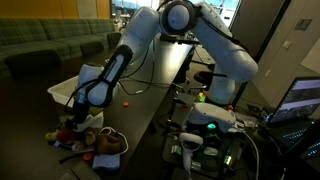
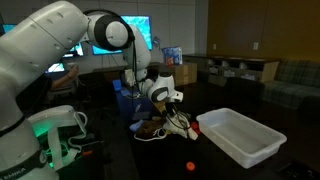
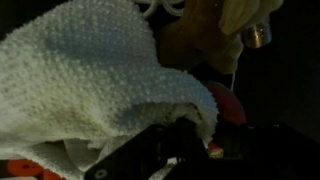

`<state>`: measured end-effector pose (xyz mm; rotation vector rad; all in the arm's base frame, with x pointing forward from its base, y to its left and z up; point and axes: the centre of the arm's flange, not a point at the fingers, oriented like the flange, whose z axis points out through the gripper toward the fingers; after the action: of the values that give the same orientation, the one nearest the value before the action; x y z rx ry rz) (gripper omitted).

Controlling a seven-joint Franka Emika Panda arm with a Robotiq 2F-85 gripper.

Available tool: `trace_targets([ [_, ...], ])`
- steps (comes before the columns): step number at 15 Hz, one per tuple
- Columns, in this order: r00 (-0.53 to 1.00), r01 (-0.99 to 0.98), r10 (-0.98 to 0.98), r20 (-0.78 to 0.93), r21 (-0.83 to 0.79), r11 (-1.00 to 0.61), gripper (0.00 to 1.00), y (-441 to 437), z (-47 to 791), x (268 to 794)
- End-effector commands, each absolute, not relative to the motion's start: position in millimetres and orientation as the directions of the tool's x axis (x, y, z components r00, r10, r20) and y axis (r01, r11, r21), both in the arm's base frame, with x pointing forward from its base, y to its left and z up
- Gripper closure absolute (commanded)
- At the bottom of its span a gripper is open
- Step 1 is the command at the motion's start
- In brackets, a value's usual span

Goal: Mop all the things away to the left with the white towel and put it in the box

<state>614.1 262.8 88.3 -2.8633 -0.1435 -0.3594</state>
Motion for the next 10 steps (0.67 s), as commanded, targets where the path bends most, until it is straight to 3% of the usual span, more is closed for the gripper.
trace_targets([
  [1, 0.950, 0.146, 0.052, 0.309, -0.289, -0.946, 0.94, 308, 106, 615],
  [10, 0.937, 0.272, 0.131, 0.322, -0.443, -0.854, 0.94, 332, 201, 594],
])
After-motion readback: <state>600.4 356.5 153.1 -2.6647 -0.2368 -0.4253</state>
